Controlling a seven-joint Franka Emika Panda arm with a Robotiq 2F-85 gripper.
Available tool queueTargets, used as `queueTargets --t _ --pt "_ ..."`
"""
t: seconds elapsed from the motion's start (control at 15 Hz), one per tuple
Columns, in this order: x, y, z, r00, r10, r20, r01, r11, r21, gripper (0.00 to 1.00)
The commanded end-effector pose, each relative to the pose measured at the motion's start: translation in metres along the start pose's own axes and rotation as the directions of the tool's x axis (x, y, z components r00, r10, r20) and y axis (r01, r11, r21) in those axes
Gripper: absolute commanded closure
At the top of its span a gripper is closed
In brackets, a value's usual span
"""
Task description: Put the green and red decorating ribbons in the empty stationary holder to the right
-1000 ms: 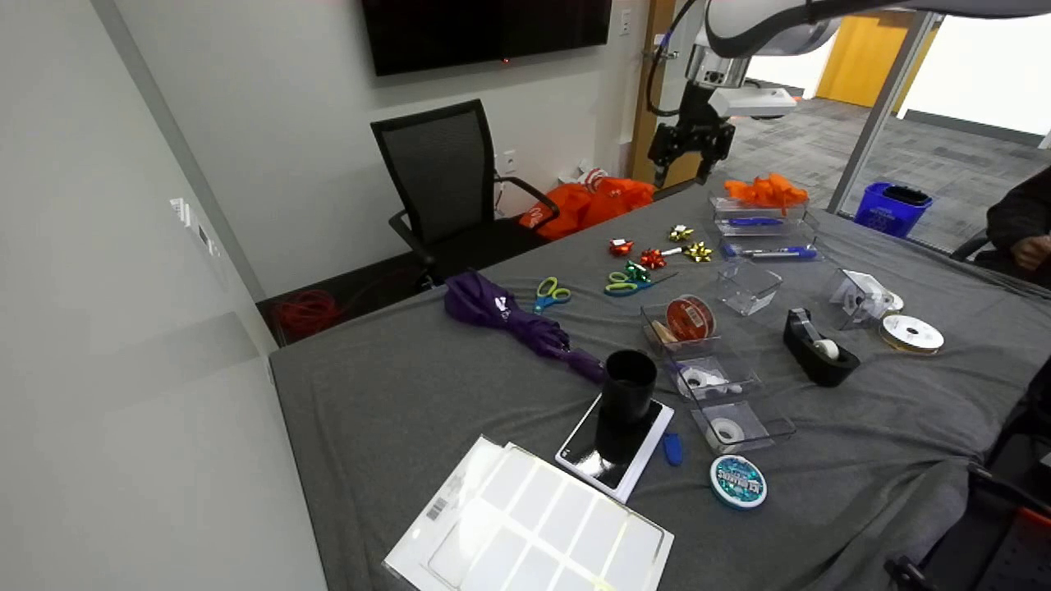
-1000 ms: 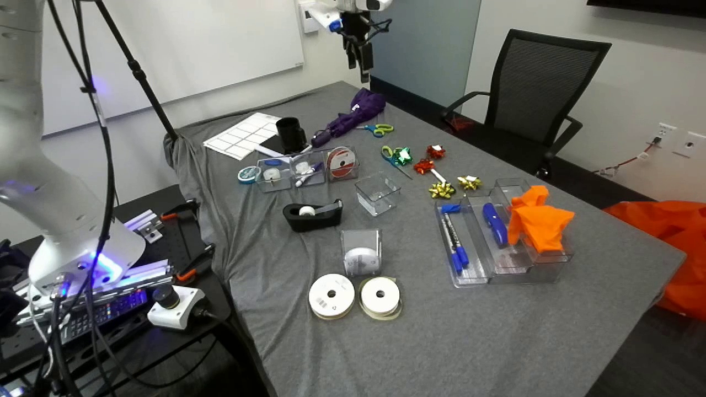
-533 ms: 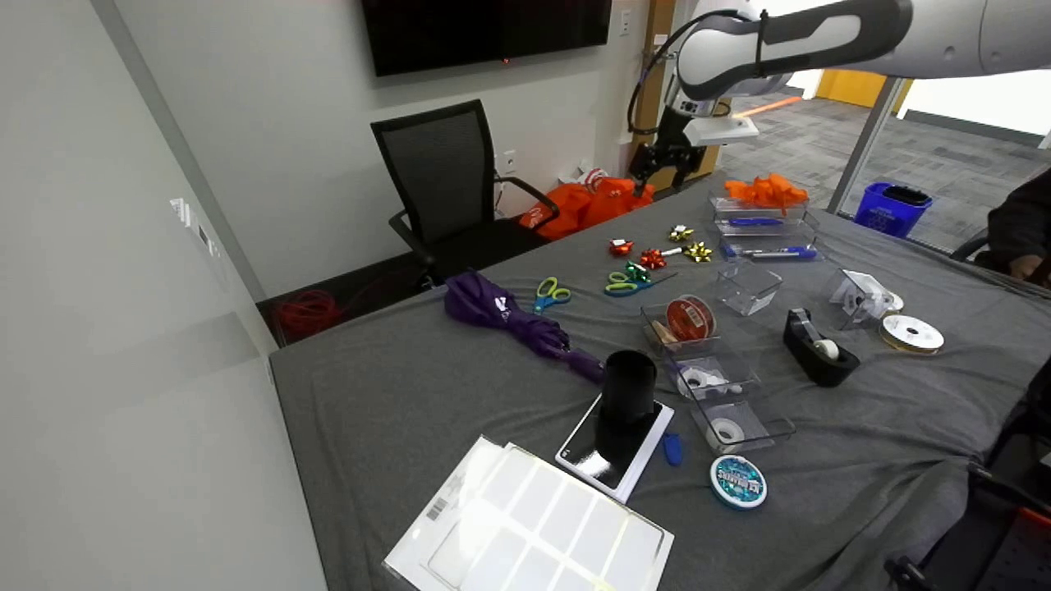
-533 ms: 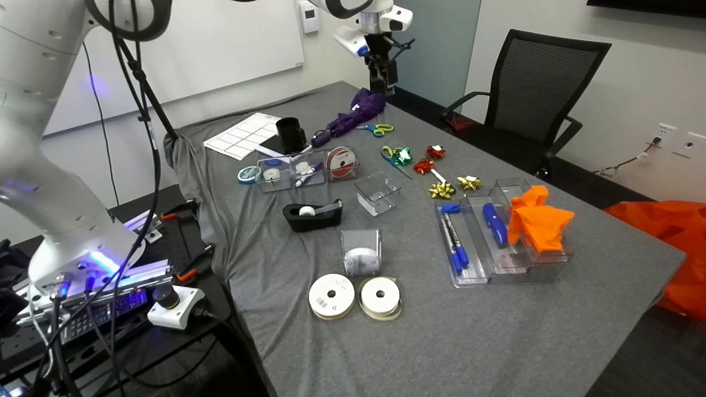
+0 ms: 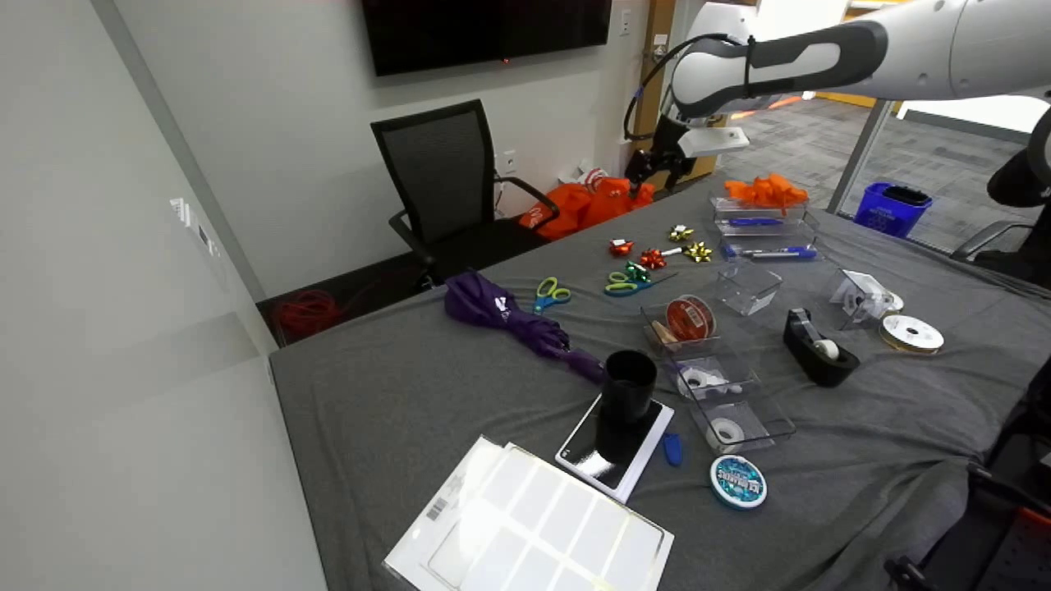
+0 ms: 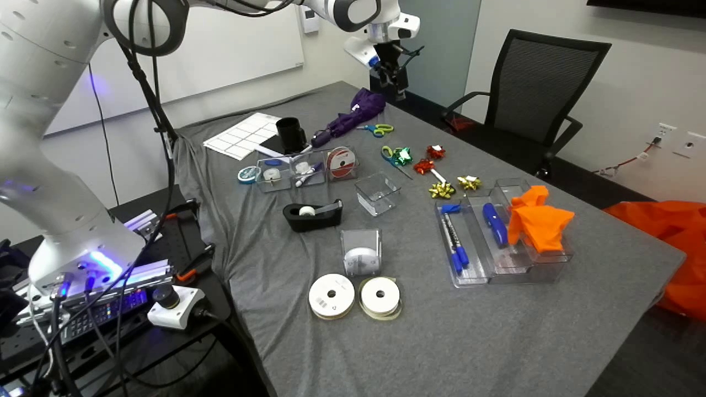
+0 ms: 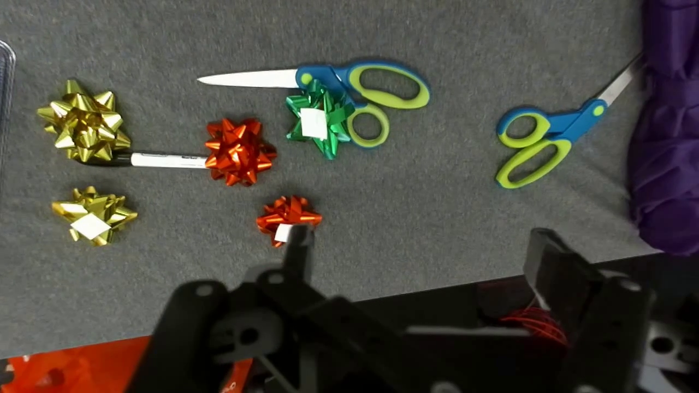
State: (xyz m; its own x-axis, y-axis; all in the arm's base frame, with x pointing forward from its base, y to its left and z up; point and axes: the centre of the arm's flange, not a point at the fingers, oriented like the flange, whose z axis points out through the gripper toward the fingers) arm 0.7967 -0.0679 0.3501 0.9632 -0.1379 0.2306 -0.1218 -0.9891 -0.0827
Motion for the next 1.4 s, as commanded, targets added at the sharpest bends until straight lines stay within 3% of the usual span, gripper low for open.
queueTargets --t 0.0,0.33,0.73,1.33 --pt "0.0 -0.001 -0.002 1.0 -0.003 -0.003 0.003 1.0 0.007 0.0" --pt "0.015 0.003 0.053 1.0 -0.004 0.014 0.005 0.998 -0.06 0.0" --pt "0.015 0.003 0.138 0.999 0.022 0.042 -0.019 0.998 -0.059 0.0" --pt "0.016 0.012 0.191 0.993 0.113 0.024 -0.109 0.985 -0.132 0.0"
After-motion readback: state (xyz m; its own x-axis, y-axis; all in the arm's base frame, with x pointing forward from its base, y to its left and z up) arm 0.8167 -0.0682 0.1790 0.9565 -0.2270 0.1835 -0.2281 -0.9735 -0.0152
